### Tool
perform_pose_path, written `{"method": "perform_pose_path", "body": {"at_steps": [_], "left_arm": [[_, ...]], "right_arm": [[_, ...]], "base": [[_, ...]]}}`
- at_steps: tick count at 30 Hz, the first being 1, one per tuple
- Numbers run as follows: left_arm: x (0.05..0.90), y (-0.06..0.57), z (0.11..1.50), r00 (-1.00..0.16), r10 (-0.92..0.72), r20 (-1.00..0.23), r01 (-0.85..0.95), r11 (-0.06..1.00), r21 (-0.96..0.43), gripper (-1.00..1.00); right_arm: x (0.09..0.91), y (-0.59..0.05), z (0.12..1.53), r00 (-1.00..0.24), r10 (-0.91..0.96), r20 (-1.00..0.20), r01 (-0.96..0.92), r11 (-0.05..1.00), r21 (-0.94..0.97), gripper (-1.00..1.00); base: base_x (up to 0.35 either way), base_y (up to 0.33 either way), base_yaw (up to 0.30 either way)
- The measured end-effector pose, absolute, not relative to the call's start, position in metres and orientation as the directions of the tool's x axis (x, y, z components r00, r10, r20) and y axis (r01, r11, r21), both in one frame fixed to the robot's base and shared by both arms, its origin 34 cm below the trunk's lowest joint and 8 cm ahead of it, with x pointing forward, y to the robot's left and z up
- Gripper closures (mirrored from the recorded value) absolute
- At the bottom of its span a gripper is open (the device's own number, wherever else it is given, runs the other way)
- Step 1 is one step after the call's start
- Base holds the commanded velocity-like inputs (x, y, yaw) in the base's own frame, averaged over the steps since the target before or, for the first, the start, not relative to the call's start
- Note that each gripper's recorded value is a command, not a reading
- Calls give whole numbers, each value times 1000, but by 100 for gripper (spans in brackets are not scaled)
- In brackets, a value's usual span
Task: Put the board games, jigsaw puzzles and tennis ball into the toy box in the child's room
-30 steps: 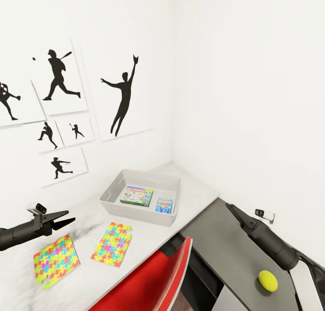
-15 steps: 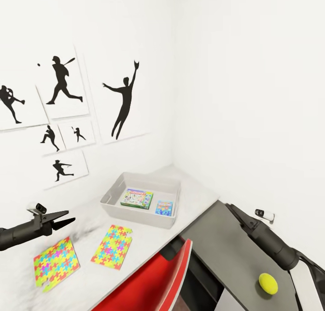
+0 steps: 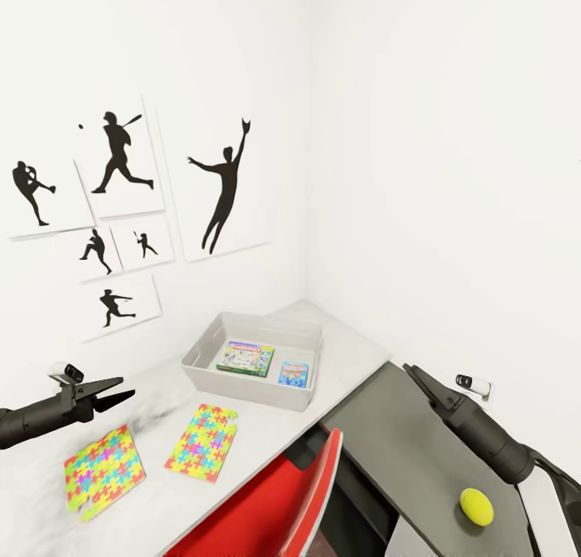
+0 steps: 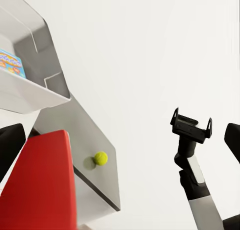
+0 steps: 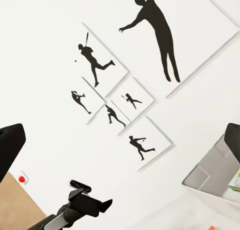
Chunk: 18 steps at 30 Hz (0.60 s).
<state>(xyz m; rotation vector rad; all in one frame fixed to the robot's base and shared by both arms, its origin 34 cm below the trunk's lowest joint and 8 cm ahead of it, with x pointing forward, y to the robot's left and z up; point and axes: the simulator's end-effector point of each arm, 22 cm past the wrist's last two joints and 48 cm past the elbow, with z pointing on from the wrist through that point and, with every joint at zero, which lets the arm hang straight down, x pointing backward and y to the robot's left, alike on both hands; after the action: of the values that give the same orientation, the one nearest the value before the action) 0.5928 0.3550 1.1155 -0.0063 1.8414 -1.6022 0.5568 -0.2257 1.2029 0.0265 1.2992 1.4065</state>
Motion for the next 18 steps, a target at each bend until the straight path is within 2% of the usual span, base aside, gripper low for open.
{"method": "perform_pose_path", "body": {"at_steps": [7, 12, 18], "left_arm": [[592, 355, 1120, -759, -427, -491, 428, 240, -871, -100], [592, 356, 1121, -759, -427, -492, 429, 240, -871, -100], [592, 355, 1121, -759, -427, -492, 430, 240, -871, -100]], "right_arm": [[555, -226, 1207, -331, 704, -628, -685, 278, 674, -100], [555, -226, 1208, -330, 704, -628, -686, 278, 672, -100], [555, -225, 1208, -331, 704, -628, -686, 278, 673, -100]], "base": [[-98, 4, 0], [-102, 152, -5], [-58, 127, -153]]}}
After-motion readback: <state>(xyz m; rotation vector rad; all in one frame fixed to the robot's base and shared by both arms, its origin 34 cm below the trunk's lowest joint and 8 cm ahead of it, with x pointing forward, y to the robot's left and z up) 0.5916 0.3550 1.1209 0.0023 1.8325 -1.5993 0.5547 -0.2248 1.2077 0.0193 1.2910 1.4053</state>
